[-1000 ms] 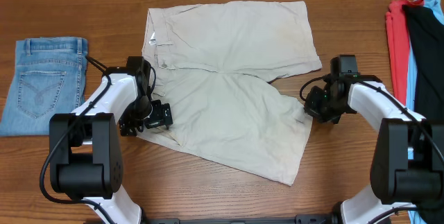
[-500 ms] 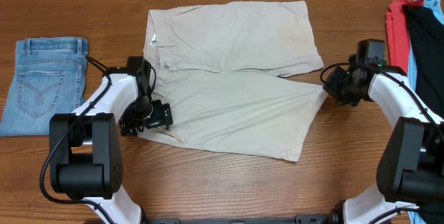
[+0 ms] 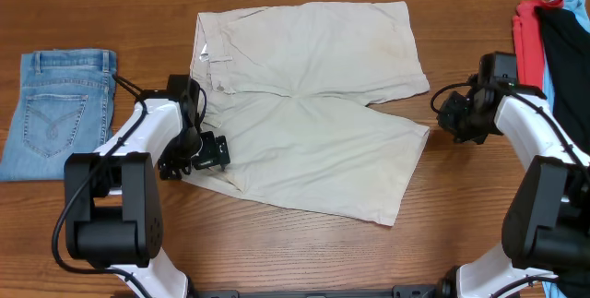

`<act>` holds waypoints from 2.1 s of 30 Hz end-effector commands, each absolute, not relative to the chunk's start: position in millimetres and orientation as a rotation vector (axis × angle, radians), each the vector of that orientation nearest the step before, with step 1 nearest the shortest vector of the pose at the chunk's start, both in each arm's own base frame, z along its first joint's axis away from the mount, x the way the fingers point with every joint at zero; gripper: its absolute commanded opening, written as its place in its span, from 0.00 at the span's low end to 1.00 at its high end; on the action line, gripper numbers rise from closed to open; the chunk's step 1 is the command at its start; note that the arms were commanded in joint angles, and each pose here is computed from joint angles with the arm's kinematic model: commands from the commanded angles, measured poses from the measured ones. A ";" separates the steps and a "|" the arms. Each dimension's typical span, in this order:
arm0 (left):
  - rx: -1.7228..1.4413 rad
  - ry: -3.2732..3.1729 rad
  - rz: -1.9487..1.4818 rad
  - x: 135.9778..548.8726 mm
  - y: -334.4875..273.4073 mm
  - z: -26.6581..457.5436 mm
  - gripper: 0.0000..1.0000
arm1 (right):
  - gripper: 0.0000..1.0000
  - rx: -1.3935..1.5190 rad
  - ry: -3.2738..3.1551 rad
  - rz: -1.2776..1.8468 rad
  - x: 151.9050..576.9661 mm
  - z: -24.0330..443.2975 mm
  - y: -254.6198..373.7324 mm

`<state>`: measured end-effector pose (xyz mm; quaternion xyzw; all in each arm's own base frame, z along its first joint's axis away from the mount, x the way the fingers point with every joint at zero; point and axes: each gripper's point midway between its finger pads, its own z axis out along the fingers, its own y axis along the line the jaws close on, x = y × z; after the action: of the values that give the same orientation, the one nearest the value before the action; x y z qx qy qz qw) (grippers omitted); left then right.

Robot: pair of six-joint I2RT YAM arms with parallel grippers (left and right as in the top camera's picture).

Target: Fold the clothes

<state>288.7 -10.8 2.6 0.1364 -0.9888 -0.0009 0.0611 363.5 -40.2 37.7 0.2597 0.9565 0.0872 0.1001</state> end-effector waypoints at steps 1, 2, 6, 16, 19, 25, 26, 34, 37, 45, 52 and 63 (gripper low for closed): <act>0.452 -3.126 -0.002 304.1 -9.2 35.6 1.00 | 0.18 0.734 2.778 0.236 377.0 72.5 -46.3; 0.454 -3.164 0.002 306.9 -8.4 46.8 1.00 | 0.18 0.732 2.773 0.237 376.6 81.2 -46.1; 0.466 -3.291 -0.015 311.2 -3.0 85.0 1.00 | 0.23 0.730 2.753 0.246 365.1 120.1 -43.1; 0.742 -3.237 -0.036 288.1 41.4 105.1 1.00 | 0.35 0.781 3.005 0.349 273.4 127.8 19.8; 0.778 -3.214 0.052 284.4 49.8 104.1 1.00 | 0.39 0.821 3.032 0.372 256.9 115.2 35.1; 0.835 -3.186 0.145 279.4 52.1 88.1 1.00 | 0.50 0.798 3.061 0.422 237.1 96.3 49.2; 0.831 -3.189 0.182 280.8 48.6 84.4 1.00 | 0.51 0.797 3.067 0.420 234.9 94.4 49.4; 0.842 -3.194 0.264 279.6 40.2 42.5 1.00 | 0.51 0.799 3.073 0.418 233.3 92.9 49.6; 0.849 -3.217 0.268 280.7 40.4 30.1 0.99 | 0.51 0.800 3.072 0.418 233.4 92.9 49.6; 0.888 -3.232 0.275 275.3 39.1 9.1 0.87 | 0.51 0.800 3.072 0.417 233.4 92.8 49.4; 0.932 -3.252 0.292 276.2 38.7 -0.4 0.84 | 0.51 0.800 3.071 0.382 233.4 91.9 45.8; 0.960 -3.287 0.284 284.8 42.7 1.6 0.85 | 0.52 0.800 3.070 0.369 233.4 91.5 44.3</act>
<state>288.8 42.9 6.8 0.2681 -0.9477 0.0807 -0.1535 233.8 44.9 87.7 0.2524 0.9595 0.1192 -0.0385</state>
